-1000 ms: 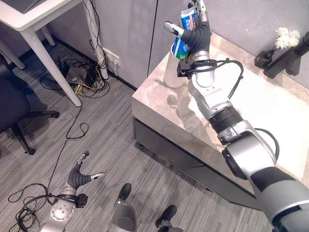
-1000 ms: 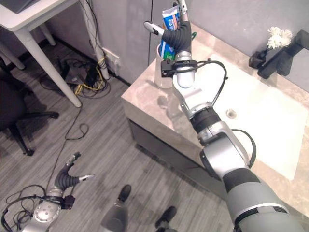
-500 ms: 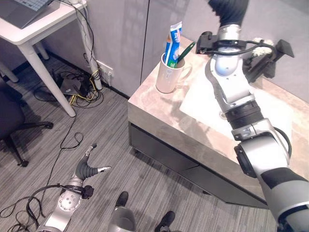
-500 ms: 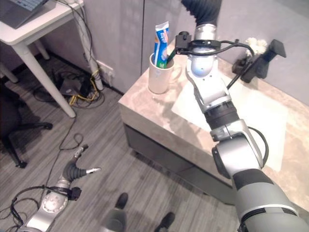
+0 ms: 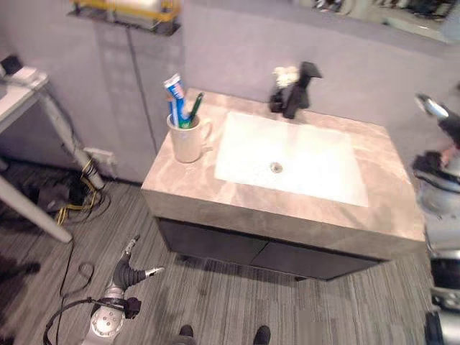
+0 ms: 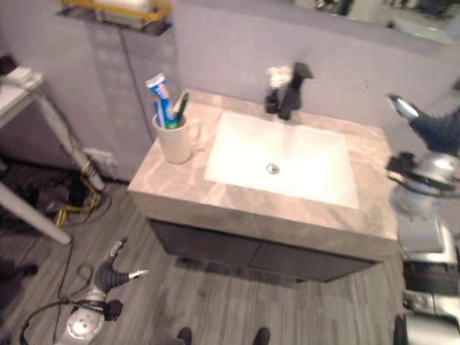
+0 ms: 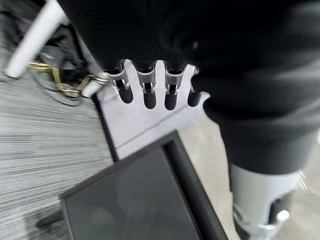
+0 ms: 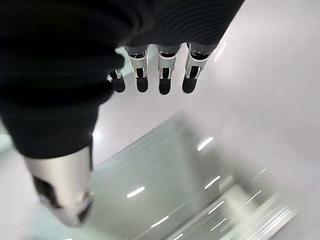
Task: Put brush and paste in cup on sink, flatten towel.
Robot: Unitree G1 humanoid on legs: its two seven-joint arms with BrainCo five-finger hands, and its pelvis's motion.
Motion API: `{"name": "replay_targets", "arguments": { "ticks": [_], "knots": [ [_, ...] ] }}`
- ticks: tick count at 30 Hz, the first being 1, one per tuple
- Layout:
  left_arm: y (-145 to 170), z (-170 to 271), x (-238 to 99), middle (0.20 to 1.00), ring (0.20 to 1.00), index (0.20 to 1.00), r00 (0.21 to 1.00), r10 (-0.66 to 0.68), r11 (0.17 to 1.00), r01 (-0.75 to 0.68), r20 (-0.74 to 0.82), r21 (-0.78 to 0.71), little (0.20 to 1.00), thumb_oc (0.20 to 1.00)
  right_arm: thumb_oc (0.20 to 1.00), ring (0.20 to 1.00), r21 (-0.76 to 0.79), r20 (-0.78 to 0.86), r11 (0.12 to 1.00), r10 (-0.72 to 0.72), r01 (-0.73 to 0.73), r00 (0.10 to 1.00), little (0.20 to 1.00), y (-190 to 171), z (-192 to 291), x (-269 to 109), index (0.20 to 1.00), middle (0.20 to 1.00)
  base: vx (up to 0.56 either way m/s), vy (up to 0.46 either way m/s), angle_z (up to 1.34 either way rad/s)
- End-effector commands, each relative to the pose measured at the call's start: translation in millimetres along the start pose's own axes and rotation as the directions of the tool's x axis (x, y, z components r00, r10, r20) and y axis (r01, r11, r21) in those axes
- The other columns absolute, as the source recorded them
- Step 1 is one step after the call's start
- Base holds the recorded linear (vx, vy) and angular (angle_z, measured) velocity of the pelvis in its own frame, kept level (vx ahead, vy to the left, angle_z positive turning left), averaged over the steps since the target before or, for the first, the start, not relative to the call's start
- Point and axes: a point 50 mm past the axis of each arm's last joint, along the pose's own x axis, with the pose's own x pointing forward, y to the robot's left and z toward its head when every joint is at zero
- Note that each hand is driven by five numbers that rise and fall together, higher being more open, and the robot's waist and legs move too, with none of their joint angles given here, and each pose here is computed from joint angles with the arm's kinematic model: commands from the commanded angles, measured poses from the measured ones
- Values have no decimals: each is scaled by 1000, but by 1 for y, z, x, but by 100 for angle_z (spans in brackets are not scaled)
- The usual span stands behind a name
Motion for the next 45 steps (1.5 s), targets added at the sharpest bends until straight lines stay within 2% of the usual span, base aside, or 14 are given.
{"name": "replay_targets", "arguments": {
  "ticks": [1,6,9,10,11,13,14,16,17,22,25,28,39,45],
  "knots": [
    [0,4,-1,1000,1000,1000,999,20,1000,-19,33,-24,1000,1000,1000,1000,-163,-160,984,-105,79,981,1000,-24,-44,-11,1000,1000,-43,77,-33],
    [-3,2,-4,1000,1000,1000,999,37,998,-36,11,-47,1000,1000,1000,1000,-161,-598,984,-161,78,785,1000,-21,-104,-98,1000,1000,-40,62,-19],
    [-2,3,-5,1000,1000,1000,998,64,995,-64,6,-75,1000,1000,1000,1000,-139,-815,987,-161,81,557,1000,-13,-126,-161,1000,1000,-51,53,-53],
    [-2,3,-5,1000,1000,1000,998,65,995,-65,6,-75,1000,1000,1000,1000,-136,-815,987,-160,83,556,1000,-13,-127,-160,1000,1000,-57,37,-56],
    [-2,1,-5,1000,1000,1000,997,80,992,-81,-14,-99,1000,1000,1000,1000,-91,-923,996,-83,-3,377,1000,-4,-133,-210,1000,1000,-42,16,-39],
    [-2,0,-5,1000,1000,1000,996,87,990,-88,-21,-113,1000,1000,1000,1000,-52,-951,995,-22,-88,309,1000,-2,-135,-229,1000,1000,-36,3,-21],
    [-3,4,-4,1000,1000,1000,996,90,984,-92,-20,-154,1000,1000,1000,1000,89,-982,980,115,-177,148,1000,11,-129,-266,1000,1000,-40,-17,-20],
    [-4,5,-3,1000,1000,1000,996,90,981,-92,-17,-172,1000,1000,1000,1000,144,-981,960,170,-238,92,1000,15,-126,-280,1000,1000,-26,-39,-6],
    [-6,10,1,1000,1000,1000,997,83,977,-82,-5,-197,1000,1000,1000,1000,299,-944,874,329,-383,14,1000,30,-113,-303,1000,1000,-18,-65,-4],
    [-17,21,5,1000,1000,1000,998,51,965,-40,37,-261,1000,1000,1000,1000,492,-818,515,548,-702,-171,1000,46,-80,-354,1000,1000,77,-121,-7],
    [-18,32,11,1000,1000,1000,995,50,958,-24,87,-285,1000,1000,1000,1000,471,-783,387,598,-793,-174,1000,55,-72,-357,1000,1000,87,-139,8],
    [-16,43,14,1000,1000,1000,989,60,954,-18,134,-298,1000,1000,1000,1000,467,-740,341,655,-816,-150,1000,65,-66,-351,1000,1000,-5,-128,30],
    [5,58,19,1000,1000,1000,963,198,927,-123,184,-355,1000,1000,1000,1000,482,-760,432,639,-763,-119,1000,59,-70,-349,1000,1000,105,32,14],
    [11,60,7,1000,1000,1000,958,179,938,-98,224,-332,1000,1000,1000,1000,484,-780,420,604,-768,-161,1000,46,-74,-360,1000,1000,97,131,-10]
  ]
}}
